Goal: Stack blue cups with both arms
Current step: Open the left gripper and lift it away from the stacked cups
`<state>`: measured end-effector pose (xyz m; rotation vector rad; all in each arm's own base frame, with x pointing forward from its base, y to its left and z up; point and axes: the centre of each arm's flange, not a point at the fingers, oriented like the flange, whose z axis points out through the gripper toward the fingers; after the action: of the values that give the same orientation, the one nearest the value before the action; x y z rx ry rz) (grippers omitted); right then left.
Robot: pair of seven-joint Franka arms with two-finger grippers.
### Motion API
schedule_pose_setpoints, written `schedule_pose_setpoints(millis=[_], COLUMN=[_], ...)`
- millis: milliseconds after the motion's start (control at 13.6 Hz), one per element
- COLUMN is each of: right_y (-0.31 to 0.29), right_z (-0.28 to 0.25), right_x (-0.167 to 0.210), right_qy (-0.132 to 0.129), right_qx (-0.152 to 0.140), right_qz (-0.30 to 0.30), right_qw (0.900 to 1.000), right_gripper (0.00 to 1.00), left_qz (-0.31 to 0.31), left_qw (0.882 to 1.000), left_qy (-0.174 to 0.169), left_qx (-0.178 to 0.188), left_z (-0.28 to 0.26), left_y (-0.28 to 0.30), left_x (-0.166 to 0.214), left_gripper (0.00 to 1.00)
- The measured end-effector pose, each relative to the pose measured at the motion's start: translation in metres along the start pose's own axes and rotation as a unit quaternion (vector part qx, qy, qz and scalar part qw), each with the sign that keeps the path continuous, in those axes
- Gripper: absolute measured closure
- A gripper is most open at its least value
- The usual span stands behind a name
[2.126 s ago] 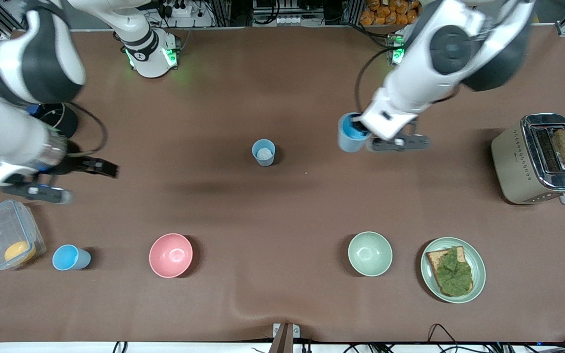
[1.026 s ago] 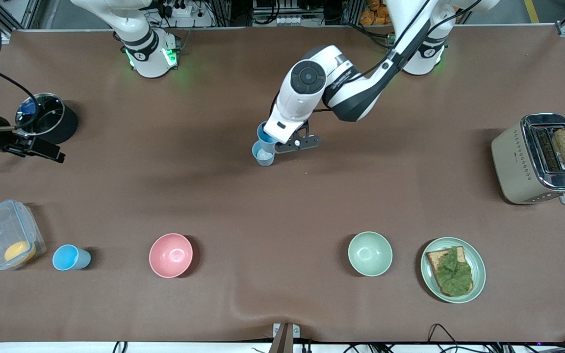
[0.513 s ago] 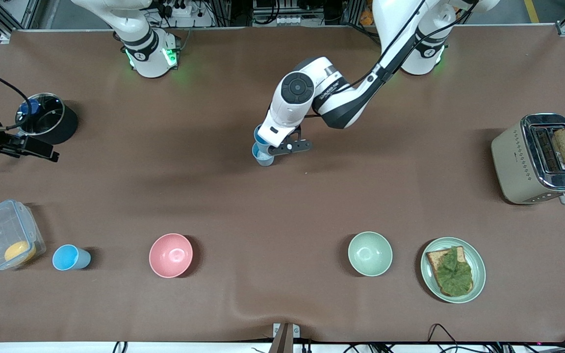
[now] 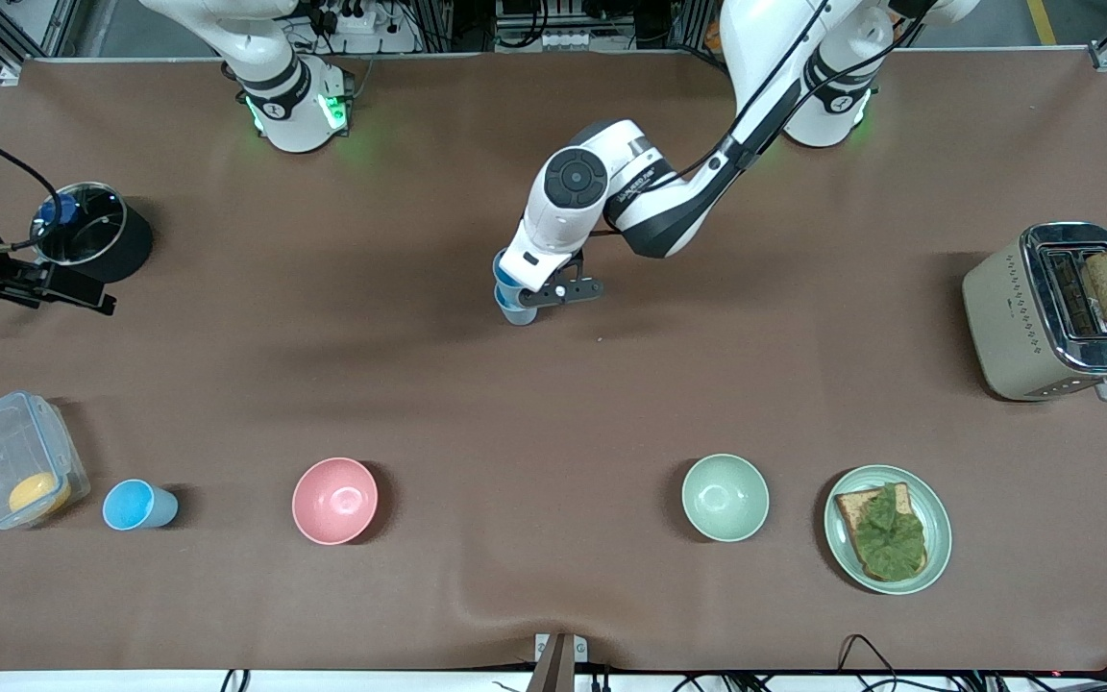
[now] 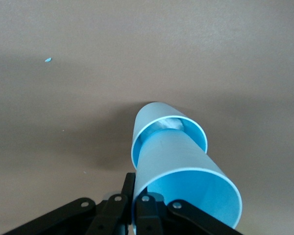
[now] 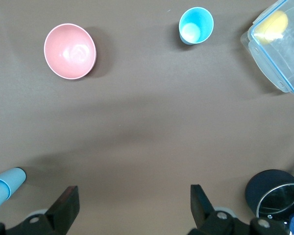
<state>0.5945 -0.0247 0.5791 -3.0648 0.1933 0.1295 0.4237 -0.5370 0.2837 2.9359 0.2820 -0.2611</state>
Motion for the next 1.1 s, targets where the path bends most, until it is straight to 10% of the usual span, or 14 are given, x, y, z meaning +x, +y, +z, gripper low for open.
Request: schedule_pose_setpoints(millis=[220,806,1099], right_y=[-0.001,-0.002,-0.003], right_z=[0.001,0.002,0.008], right_x=[0.0,0.0,0.0], right_qy=[0.0,0.001,-0.002], right_qx=[0.0,0.001,0.002], right_qz=[-0.001,-0.002,-0.003], right_qw=[1.0,1.0,1.0], right_gripper=[0.0,0.0,0.0], left_qz=[0.008,0.007,-0.026], left_qw=[1.0,0.999,0.996], left_qy=[0.011,0.049,0.071], left_qx=[0.0,-0.009,0.038], left_z=[0.001,-0.066,-0.173], left_y=[0.004,0.006,-0.037], left_x=[0.007,0.026,0.037], left_gripper=[0.85,0.0,0.0])
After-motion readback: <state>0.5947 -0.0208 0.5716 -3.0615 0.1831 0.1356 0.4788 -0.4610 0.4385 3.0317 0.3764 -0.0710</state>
